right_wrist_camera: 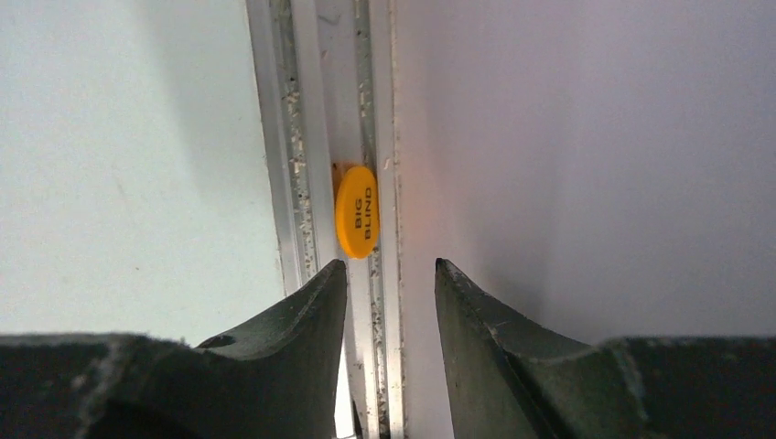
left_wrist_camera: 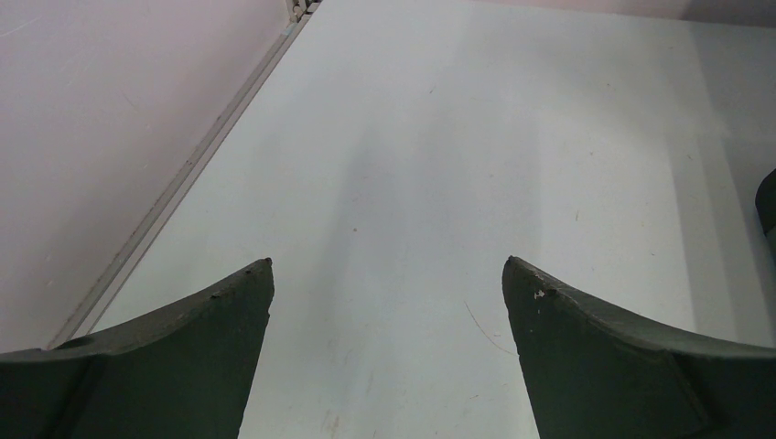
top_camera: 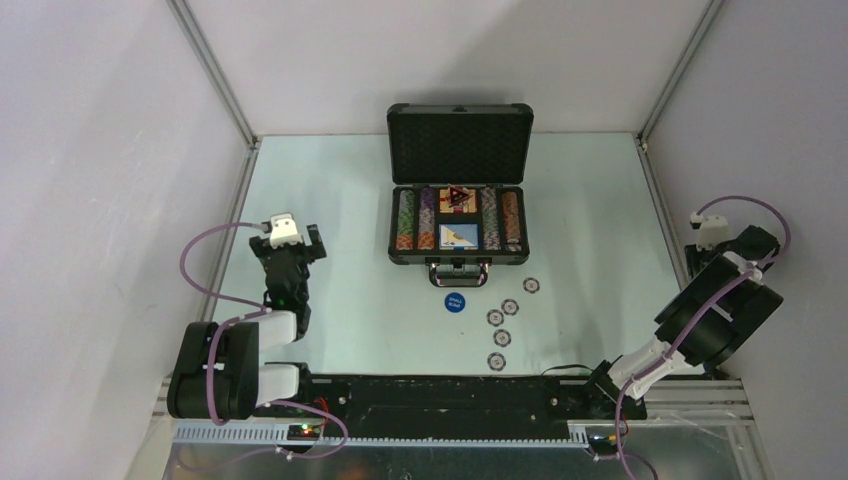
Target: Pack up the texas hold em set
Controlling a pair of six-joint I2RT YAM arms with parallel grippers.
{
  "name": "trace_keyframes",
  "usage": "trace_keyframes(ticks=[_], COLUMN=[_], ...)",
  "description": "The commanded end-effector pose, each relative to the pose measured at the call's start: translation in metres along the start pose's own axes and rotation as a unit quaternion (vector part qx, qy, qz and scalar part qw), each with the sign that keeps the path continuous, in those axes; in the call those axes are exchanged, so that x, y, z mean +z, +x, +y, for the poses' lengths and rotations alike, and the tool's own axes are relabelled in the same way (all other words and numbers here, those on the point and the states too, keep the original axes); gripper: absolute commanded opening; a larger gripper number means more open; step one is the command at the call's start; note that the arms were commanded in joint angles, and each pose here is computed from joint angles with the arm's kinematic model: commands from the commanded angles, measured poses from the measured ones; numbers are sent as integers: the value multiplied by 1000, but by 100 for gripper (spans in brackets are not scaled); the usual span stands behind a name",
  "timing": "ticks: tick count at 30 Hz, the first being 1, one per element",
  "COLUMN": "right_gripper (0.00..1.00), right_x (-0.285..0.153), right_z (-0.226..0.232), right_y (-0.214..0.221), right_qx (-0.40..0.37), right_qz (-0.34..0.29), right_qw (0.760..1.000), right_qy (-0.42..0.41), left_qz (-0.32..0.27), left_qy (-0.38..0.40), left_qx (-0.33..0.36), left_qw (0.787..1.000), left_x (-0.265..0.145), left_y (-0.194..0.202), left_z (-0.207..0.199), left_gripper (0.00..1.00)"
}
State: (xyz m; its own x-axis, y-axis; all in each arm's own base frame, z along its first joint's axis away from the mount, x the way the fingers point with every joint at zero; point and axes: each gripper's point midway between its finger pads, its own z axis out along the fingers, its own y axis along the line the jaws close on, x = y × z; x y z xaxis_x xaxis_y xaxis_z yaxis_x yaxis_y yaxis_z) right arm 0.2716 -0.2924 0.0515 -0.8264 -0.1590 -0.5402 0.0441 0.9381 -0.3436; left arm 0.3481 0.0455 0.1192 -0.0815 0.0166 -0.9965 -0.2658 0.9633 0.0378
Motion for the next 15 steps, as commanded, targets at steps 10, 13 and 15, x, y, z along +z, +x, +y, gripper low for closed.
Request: trace_keyframes(ticks=[10, 13, 15], right_gripper=[45, 45, 45], right_x=[21, 22, 22], right_z=[4, 1, -3], right_y=[39, 44, 44], right_qx=[-46, -49, -48], right_qz=[67, 74, 75], right_qw=[996, 996, 996], right_qy=[-28, -23, -16], left_qz=[-30, -30, -29], left_qy=[-7, -7, -7], left_qx=[-13, -13, -13], left_qw=[999, 999, 999], left_x=[3, 3, 2], left_y=[-16, -16, -16], left_z=[3, 3, 3], left_gripper=[100, 100, 100])
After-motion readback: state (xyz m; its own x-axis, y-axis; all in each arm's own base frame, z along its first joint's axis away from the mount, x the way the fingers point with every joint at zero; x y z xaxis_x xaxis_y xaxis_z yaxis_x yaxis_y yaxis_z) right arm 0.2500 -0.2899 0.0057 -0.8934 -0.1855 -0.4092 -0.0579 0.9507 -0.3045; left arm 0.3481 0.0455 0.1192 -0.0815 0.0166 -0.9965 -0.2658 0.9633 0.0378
